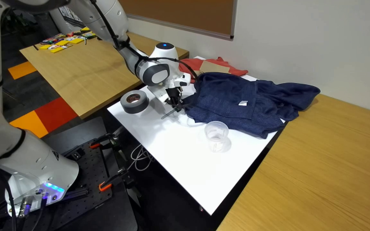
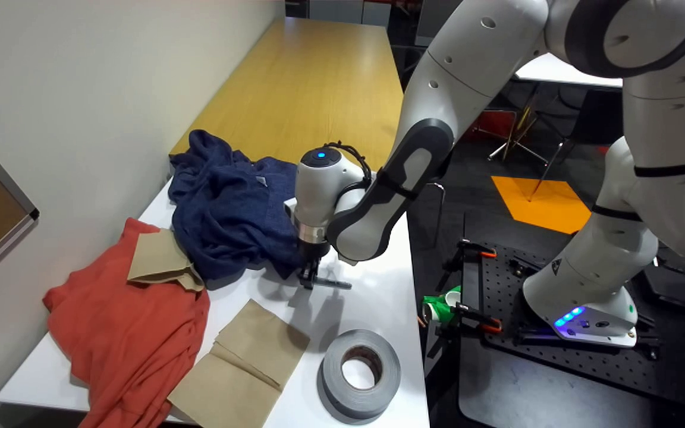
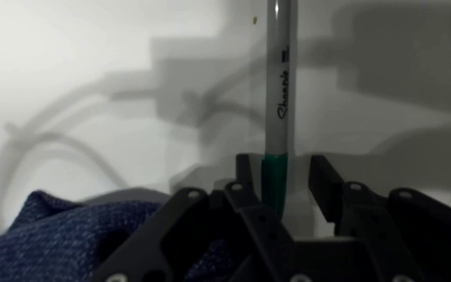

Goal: Pick the pen and put it in the cup

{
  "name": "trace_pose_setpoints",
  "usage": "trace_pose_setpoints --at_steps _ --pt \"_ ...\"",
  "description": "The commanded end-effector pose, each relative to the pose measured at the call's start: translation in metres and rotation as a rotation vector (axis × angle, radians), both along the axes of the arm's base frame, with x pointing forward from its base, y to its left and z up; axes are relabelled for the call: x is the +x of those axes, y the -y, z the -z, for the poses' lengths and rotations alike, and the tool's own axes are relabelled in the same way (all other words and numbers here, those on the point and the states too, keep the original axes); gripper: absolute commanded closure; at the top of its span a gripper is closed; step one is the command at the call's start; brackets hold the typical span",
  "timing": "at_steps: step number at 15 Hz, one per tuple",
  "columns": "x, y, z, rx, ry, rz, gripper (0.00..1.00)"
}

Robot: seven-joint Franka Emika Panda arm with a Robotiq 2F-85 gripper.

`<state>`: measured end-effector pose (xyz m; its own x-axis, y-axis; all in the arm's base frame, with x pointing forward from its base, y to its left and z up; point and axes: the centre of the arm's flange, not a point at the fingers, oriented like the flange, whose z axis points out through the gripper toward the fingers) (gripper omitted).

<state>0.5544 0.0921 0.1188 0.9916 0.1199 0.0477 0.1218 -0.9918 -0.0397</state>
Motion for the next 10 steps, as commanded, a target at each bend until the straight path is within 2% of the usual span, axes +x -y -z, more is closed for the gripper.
trace_pose_setpoints --at_steps 1,2,3,7,10 --pt "0.007 -0.004 -0.001 -0.011 0.005 0.026 0.88" --pt "0.007 -0.004 -0.002 -0.011 0.006 0.027 0.96" --pt "0.006 -0.004 -0.003 -0.011 0.004 0.030 1.00" --pt "-0.014 -0.005 -0.038 -0.031 -0.003 0.103 0.96" --pt "-0.031 -0.002 -0.079 -0.055 0.032 0.155 0.96"
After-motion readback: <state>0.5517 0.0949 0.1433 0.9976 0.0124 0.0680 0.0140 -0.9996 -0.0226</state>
